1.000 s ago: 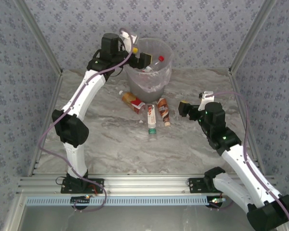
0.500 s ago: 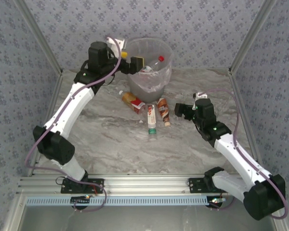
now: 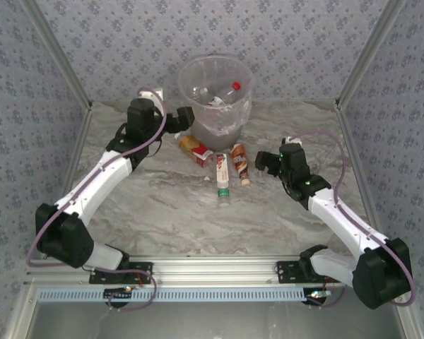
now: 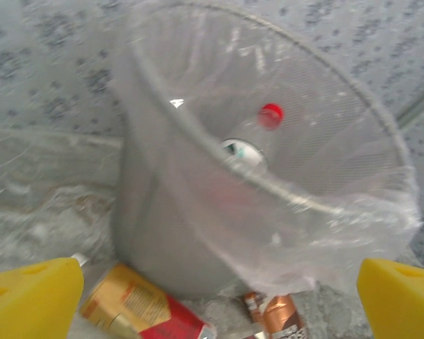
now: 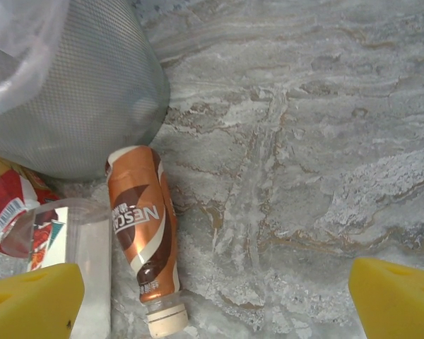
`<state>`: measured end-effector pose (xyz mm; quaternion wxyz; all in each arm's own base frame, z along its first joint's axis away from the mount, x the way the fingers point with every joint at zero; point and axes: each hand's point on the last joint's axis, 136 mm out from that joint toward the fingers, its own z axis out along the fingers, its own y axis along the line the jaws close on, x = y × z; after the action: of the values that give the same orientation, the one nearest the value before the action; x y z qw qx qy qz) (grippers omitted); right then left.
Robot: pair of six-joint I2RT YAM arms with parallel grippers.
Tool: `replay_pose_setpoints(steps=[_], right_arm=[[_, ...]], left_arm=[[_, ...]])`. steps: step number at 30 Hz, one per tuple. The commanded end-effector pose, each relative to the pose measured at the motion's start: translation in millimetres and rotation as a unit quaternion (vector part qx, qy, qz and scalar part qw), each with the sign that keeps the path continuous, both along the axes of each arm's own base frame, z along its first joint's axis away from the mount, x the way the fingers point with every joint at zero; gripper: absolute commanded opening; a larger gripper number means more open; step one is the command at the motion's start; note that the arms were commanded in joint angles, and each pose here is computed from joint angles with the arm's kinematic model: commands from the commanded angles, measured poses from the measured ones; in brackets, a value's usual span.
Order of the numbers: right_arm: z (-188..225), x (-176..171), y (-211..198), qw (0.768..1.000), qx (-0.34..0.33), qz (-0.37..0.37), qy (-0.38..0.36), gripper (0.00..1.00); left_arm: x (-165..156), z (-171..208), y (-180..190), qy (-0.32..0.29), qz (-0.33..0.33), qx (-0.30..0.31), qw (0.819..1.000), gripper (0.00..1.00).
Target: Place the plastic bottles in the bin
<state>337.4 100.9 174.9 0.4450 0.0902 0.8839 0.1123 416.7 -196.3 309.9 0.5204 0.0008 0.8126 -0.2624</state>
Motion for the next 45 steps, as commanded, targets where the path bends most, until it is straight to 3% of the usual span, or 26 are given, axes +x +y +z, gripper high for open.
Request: replay_pose_setpoints(steps=[1, 7, 17, 26, 35, 42, 45], right_arm=[[-11.3, 1.3, -0.8, 1.0, 0.011, -0.014, 0.012, 0.98], [-31.8, 1.2, 6.2, 0.999, 0.013, -0.006, 0.045, 0.98], [-55.8, 22.6, 34.6, 0.996, 0.011, 0.027, 0.082, 0.98], [-81.3, 49.6, 72.8, 0.99, -0.018, 0.076, 0.122, 0.96], [-99.0, 85.1, 104.9, 0.98, -0.052, 0.163, 0.101, 0.91], [-113.6, 100.5, 101.0, 0.98, -0.068, 0.15, 0.111, 0.87], [-116.6, 104.5, 97.8, 0.982, -0.07, 0.139, 0.11, 0.76]], left_arm=[[-7.9, 7.8, 32.1, -0.014, 0.074, -0.018, 0.997, 0.99], [-25.6, -31.4, 79.0, 0.02, 0.162, 0.05, 0.985, 0.99], [-39.6, -58.6, 111.3, 0.041, 0.21, 0.035, 0.976, 0.99], [-40.3, -65.8, 120.5, 0.054, 0.221, 0.013, 0.974, 1.0], [-48.2, -67.0, 127.7, 0.056, 0.228, 0.012, 0.972, 0.99], [-54.9, -71.1, 135.2, 0.058, 0.238, 0.007, 0.97, 0.99], [-56.1, -72.6, 133.8, 0.06, 0.234, 0.002, 0.97, 1.0]])
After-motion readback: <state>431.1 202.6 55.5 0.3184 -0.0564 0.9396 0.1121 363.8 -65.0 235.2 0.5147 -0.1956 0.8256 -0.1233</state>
